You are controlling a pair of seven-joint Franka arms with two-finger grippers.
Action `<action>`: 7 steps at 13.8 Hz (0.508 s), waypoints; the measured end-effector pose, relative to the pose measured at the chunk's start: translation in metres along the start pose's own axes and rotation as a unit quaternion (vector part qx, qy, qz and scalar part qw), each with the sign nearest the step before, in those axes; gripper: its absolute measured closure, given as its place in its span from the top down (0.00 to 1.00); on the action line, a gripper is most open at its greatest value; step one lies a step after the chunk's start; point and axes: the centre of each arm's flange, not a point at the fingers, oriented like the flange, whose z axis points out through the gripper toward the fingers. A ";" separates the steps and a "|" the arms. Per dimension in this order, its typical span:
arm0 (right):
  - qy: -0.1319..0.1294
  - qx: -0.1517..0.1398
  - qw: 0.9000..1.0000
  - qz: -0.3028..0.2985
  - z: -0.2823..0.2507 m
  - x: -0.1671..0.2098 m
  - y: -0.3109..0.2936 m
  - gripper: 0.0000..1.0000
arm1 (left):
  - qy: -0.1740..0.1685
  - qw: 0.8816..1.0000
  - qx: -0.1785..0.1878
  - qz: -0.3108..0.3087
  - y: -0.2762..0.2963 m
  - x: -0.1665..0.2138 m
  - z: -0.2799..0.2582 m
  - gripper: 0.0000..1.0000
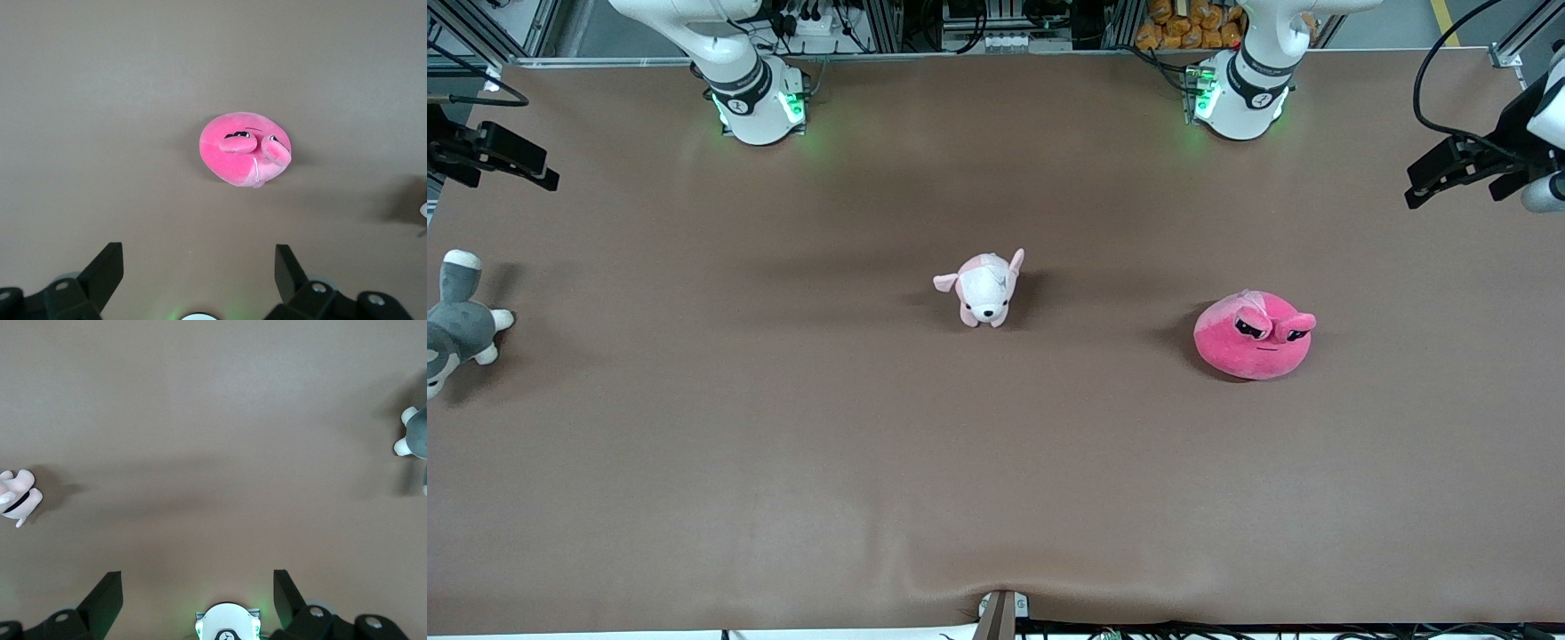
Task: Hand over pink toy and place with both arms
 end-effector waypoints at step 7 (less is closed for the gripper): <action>0.002 0.000 1.000 0.001 -0.002 0.000 0.001 1.00 | -0.005 0.999 0.001 -0.038 -0.016 0.008 0.040 1.00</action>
